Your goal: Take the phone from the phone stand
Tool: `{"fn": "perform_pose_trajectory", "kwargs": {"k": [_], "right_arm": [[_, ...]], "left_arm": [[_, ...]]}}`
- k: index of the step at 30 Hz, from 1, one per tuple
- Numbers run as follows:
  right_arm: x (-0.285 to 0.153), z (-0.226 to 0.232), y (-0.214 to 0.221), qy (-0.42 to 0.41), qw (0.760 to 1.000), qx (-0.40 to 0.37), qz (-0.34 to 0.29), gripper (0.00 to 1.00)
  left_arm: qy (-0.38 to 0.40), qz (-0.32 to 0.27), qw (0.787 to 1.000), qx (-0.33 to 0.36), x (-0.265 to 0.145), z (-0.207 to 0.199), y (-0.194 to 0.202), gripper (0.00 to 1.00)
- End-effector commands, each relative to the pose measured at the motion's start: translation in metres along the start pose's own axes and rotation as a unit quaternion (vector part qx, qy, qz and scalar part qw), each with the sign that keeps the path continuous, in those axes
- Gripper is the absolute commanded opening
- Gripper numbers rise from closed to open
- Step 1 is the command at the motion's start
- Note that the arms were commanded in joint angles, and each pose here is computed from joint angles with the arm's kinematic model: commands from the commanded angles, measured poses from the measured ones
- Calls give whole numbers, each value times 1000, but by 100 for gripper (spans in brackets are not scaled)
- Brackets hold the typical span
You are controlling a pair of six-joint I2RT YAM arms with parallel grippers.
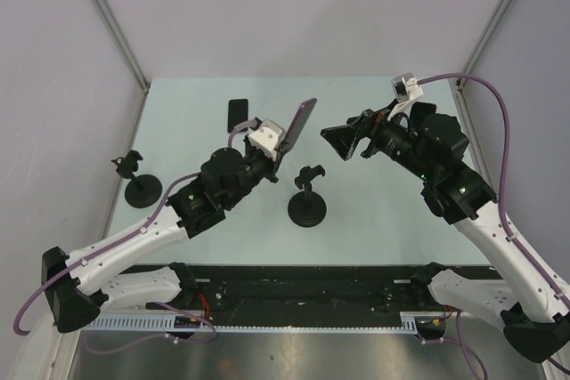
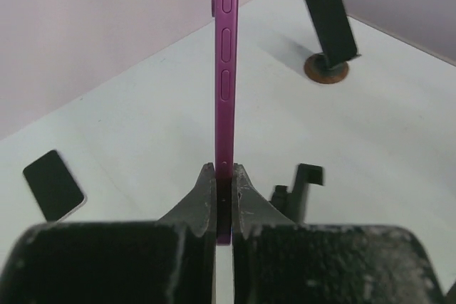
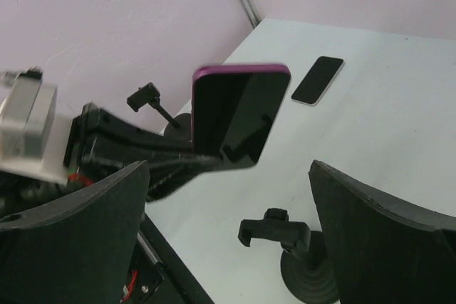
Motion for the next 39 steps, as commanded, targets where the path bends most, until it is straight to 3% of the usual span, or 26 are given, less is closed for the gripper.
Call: {"fn": "perform_pose_trajectory", "kwargs": {"k": [1, 12, 20, 26, 28, 39], "right_arm": [[-21, 11, -23, 4, 998, -33, -44, 100], [-51, -10, -17, 71, 994, -63, -54, 100], [-63, -23, -4, 98, 991, -77, -41, 100], [-71, -30, -1, 120, 988, -88, -38, 100], [-73, -31, 1, 120, 988, -91, -32, 100], [-79, -33, 5, 125, 987, -98, -20, 100]], "left_arm": [[-44, -53, 993, -93, -7, 36, -19, 0], [-68, 9, 963, -260, 21, 104, 42, 0], [-81, 87, 934, -336, 74, 149, 109, 0], [-83, 120, 919, -367, 120, 180, 150, 0], [-77, 142, 904, -395, 134, 183, 177, 0], [-79, 162, 877, -445, 187, 210, 224, 0]]}}
Point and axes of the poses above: each gripper's point midway between its finger pads, its own x axis out along the fingers, its own z axis along the line the jaws close on, y = z × x, the point moved 5 cm from there along -x, back along the fingers, and after that the axes turned 11 degrees about x, right-handed, at the moved point
